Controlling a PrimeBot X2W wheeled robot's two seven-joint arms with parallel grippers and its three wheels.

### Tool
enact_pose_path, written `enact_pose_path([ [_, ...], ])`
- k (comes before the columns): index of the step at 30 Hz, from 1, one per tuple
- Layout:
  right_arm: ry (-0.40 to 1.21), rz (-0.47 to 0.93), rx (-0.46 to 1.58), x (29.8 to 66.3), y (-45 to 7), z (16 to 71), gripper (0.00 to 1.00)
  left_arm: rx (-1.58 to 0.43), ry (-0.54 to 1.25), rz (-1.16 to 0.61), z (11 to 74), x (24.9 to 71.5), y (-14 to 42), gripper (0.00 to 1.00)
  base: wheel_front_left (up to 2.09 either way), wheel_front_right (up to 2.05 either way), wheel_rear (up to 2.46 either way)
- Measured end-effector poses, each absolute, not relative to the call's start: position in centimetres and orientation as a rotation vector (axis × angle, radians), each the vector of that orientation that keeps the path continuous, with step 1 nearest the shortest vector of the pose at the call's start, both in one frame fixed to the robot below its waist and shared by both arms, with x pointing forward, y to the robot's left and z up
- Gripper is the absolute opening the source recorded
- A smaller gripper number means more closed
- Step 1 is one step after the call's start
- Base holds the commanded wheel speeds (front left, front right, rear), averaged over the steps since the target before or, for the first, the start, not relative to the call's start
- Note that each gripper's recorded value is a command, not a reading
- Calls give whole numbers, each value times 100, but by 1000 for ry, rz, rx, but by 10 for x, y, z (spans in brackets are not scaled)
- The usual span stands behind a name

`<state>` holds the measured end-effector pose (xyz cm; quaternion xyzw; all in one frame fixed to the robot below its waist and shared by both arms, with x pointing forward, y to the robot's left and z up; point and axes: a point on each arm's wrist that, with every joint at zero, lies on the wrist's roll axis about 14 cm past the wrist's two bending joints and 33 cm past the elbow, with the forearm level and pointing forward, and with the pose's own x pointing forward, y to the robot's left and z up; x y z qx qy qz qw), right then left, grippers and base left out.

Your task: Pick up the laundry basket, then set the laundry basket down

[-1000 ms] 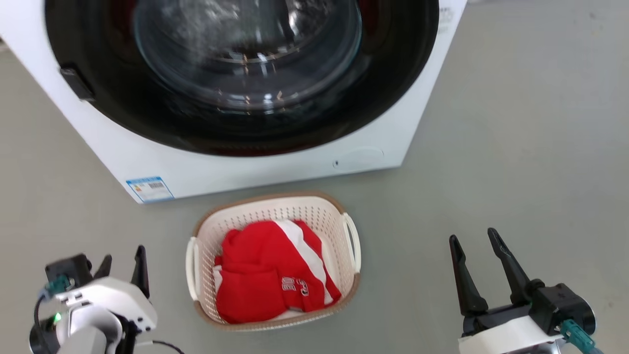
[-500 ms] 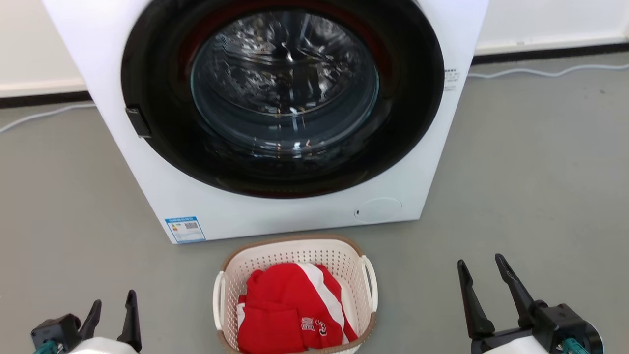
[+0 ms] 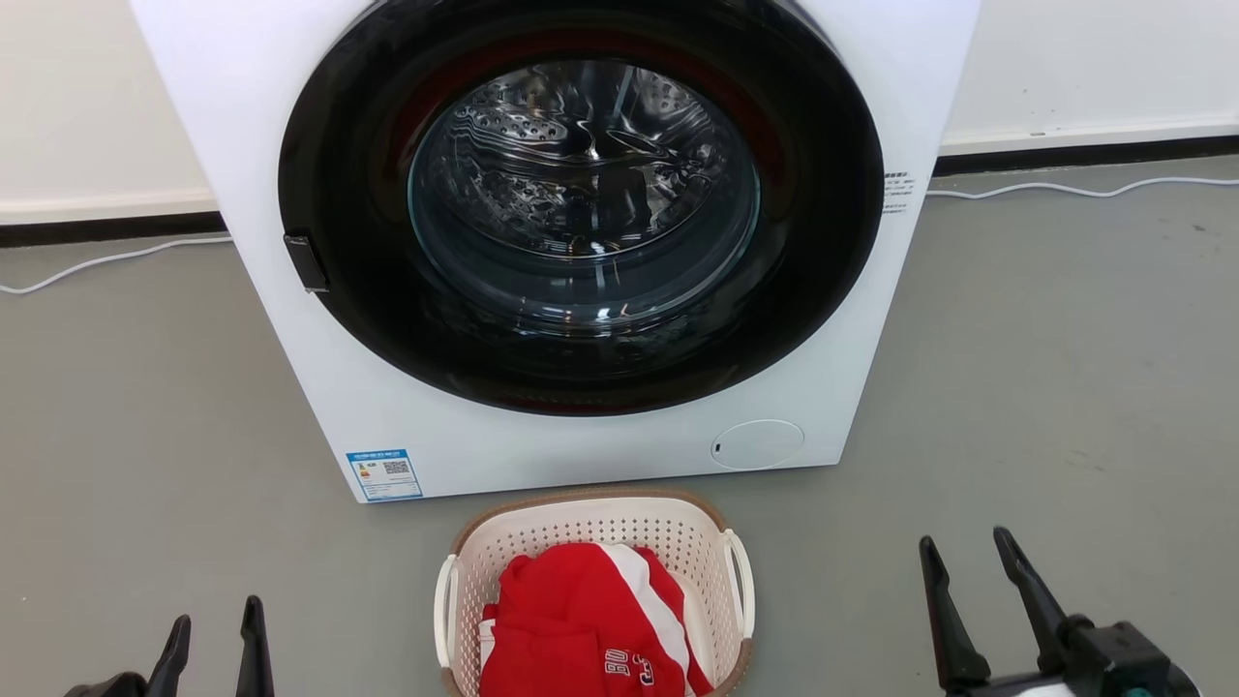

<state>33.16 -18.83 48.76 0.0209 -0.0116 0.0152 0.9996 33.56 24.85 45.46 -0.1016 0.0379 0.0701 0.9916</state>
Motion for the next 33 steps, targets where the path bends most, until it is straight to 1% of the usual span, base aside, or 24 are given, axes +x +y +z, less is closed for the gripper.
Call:
enact_pose_path([
  [13, 3, 0, 26, 319, -199, 479, 100, -199, 43, 157, 463, 316, 251, 100, 0, 0, 0],
  [21, 0, 19, 17, 322, -194, 481, 100, -198, 22, 179, 469, 309, 255, 100, 0, 0, 0],
  [22, 1, 22, 12, 322, -193, 481, 0, -198, 31, 179, 467, 307, 255, 0, 0, 0, 0],
  [28, 70, 21, 31, 316, -190, 460, 0, -248, 124, 201, 438, 296, 248, 0, 0, 0, 0],
  [33, 82, 4, 90, 316, -192, 457, 0, -289, 140, 213, 434, 294, 249, 0, 0, 0, 0],
])
